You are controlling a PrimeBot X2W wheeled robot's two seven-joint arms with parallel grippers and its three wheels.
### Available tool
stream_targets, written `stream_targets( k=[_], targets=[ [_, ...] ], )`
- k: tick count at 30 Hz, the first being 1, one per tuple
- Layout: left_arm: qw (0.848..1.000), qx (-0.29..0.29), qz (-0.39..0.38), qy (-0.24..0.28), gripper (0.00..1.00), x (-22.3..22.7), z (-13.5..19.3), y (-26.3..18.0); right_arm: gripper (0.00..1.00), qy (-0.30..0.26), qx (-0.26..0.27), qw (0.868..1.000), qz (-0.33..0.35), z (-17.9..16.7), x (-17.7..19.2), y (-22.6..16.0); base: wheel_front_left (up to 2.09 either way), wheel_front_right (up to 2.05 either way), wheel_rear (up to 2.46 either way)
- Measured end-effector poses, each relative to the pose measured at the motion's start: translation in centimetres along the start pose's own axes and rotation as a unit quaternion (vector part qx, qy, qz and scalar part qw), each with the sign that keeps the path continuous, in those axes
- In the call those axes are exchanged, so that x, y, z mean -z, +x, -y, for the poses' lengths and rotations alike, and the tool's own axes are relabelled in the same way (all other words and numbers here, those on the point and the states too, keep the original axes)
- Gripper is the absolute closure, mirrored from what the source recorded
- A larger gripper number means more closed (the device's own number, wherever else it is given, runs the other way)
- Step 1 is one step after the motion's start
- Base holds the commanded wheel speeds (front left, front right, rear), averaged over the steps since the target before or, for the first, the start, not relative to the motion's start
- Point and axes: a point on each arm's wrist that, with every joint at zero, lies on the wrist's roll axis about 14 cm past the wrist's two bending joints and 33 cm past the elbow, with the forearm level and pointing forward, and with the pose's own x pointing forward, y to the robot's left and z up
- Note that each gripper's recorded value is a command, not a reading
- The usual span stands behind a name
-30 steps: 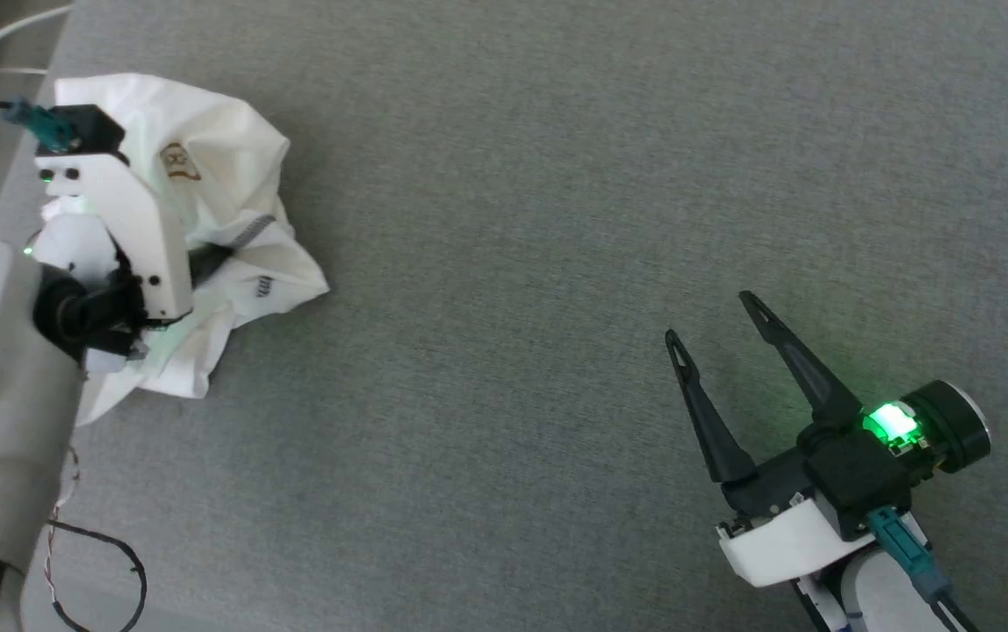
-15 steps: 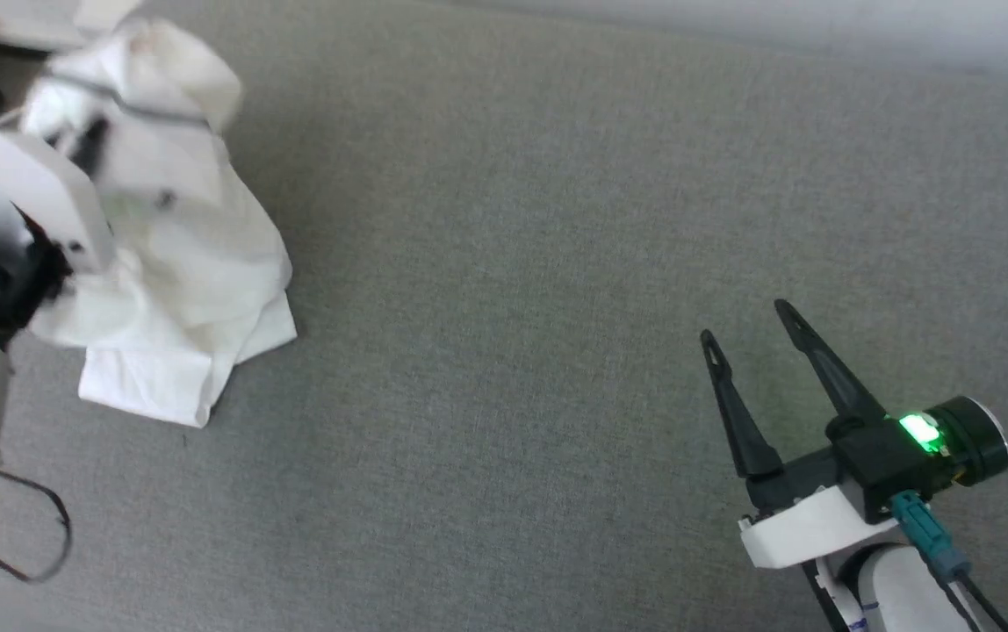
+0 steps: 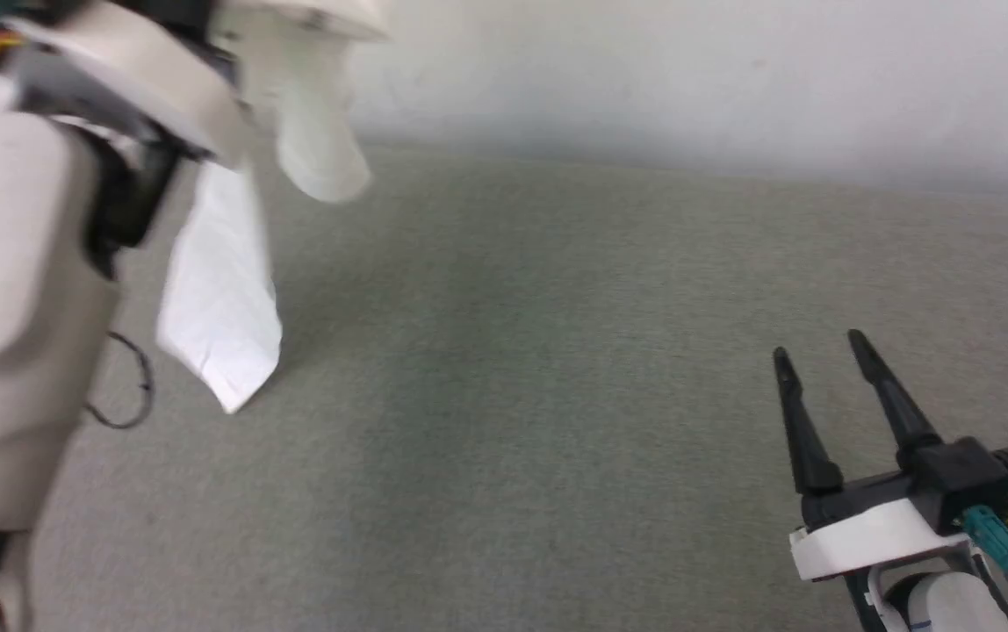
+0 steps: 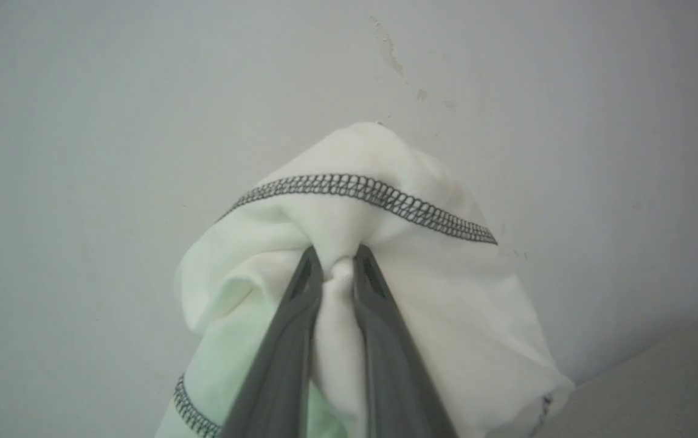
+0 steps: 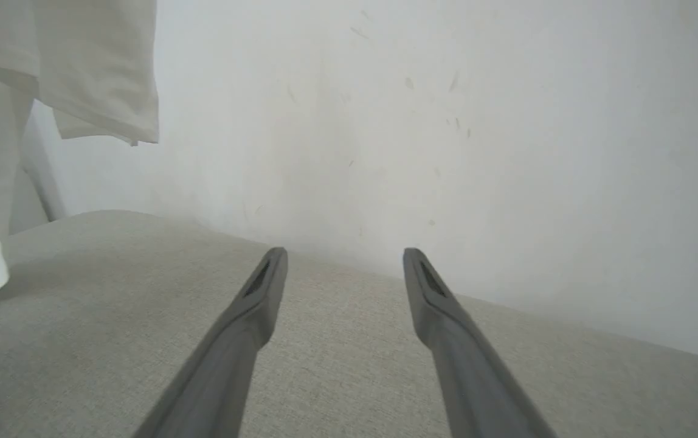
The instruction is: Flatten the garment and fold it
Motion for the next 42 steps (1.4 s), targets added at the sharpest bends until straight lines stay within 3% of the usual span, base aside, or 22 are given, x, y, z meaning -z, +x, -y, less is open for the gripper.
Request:
stream_targets(
  k=[4, 8, 11, 15, 16, 17, 18, 20, 24, 30, 34, 37, 42],
  targets=[
    [0.994, 0.098, 0.017, -0.036, 1.00, -1.1, 8.7, 1.7, 0.00, -0.013, 0.049, 0.999, 0.012, 3.1, -1.3, -1.7, 0.00, 0.00, 0.00],
    [0.972, 0.212, -0.010, -0.098, 1.00, 0.8, 19.6, 0.8, 0.00, -0.025, 0.099, 0.995, 0.018, 6.1, -2.2, -3.9, 0.00, 0.00, 0.00],
    [0.933, 0.313, -0.097, -0.149, 1.00, 5.0, 29.2, -3.4, 0.00, -0.032, 0.143, 0.989, 0.018, 8.6, -2.7, -5.8, 0.00, 0.00, 0.00],
    [0.851, 0.428, -0.249, -0.174, 1.00, 11.6, 38.9, -12.8, 0.00, -0.036, 0.187, 0.982, 0.014, 10.9, -2.8, -8.1, 0.00, 0.00, 0.00],
    [0.836, 0.442, -0.271, -0.183, 0.85, 12.5, 40.2, -14.6, 0.00, -0.036, 0.194, 0.980, 0.013, 11.2, -2.8, -8.5, 0.00, 0.00, 0.00],
    [0.823, 0.455, -0.285, -0.184, 0.51, 13.1, 41.3, -16.0, 0.00, -0.031, 0.201, 0.979, 0.012, 11.5, -2.8, -8.9, 0.00, 0.00, 0.00],
    [0.813, 0.464, -0.298, -0.186, 0.00, 13.7, 42.1, -17.0, 0.00, -0.023, 0.209, 0.978, 0.013, 11.8, -2.7, -9.3, 0.00, 0.00, 0.00],
    [0.803, 0.475, -0.304, -0.193, 0.00, 14.0, 43.3, -17.9, 0.00, -0.013, 0.221, 0.975, 0.014, 12.3, -2.7, -10.0, 0.00, 0.00, 0.00],
    [0.811, 0.464, -0.283, -0.216, 0.00, 13.7, 43.7, -17.0, 0.00, -0.012, 0.224, 0.974, 0.003, 12.4, -2.1, -10.3, 0.00, 0.00, 0.00],
    [0.871, 0.369, -0.210, -0.247, 0.00, 11.8, 39.3, -11.1, 0.00, -0.011, 0.214, 0.977, -0.001, 11.5, -1.8, -10.5, 0.00, 0.00, 0.00],
    [0.916, 0.282, -0.161, -0.237, 0.00, 11.1, 33.0, -7.8, 0.00, -0.012, 0.197, 0.980, -0.005, 10.4, -1.6, -10.3, 0.00, 0.00, 0.00],
    [0.953, 0.196, -0.111, -0.203, 0.00, 10.5, 26.4, -6.2, 0.00, -0.011, 0.179, 0.984, -0.006, 9.3, -1.5, -10.0, 0.00, 0.00, 0.00],
    [0.981, 0.076, -0.071, -0.162, 0.00, 9.8, 17.8, -7.7, 0.00, -0.009, 0.156, 0.988, -0.005, 7.9, -1.4, -9.5, 0.00, 0.00, 0.00]
  ],
)
